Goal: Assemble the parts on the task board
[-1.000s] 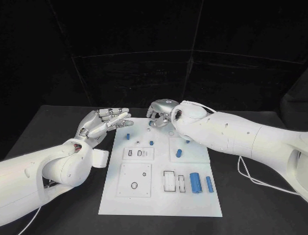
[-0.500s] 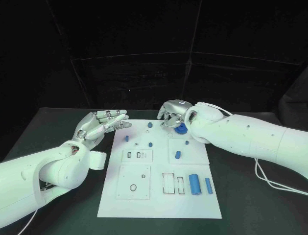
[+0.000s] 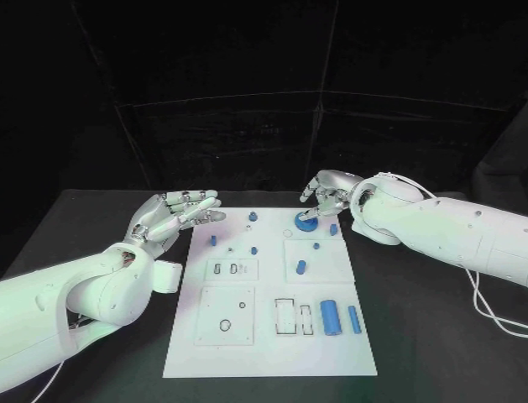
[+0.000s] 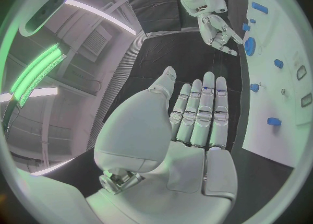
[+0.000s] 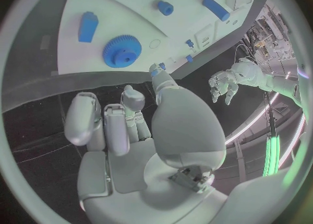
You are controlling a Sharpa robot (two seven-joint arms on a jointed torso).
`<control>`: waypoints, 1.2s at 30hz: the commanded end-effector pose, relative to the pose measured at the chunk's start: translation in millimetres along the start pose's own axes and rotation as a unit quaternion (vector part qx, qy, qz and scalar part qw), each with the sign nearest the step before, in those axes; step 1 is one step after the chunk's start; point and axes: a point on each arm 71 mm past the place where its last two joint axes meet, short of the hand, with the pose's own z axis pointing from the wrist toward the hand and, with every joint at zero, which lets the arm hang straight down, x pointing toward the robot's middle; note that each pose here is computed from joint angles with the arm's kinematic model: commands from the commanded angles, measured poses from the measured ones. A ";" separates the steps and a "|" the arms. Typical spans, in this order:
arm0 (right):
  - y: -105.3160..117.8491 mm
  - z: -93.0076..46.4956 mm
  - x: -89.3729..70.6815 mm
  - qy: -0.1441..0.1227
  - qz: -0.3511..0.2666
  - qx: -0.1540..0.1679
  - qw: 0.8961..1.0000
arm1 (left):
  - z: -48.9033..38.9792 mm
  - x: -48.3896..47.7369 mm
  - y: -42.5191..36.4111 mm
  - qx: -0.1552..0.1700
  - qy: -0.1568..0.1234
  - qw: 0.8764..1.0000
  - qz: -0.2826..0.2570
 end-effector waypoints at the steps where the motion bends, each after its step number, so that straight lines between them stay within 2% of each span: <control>1: -3.1 1.2 4.2 0.038 -0.004 0.026 0.999 | 1.1 1.7 -0.8 0.003 0.009 1.000 -0.002; 11: 0.0 7.5 9.2 0.058 -0.021 0.031 0.998 | 2.6 1.8 0.3 0.003 0.009 1.000 -0.002; 20: -3.2 8.7 10.2 0.066 -0.027 0.038 0.997 | 2.8 0.7 0.5 0.003 0.008 1.000 -0.002; 36: 0.5 10.5 12.6 0.073 -0.034 0.030 0.996 | 3.1 -0.2 0.9 0.002 0.007 1.000 -0.001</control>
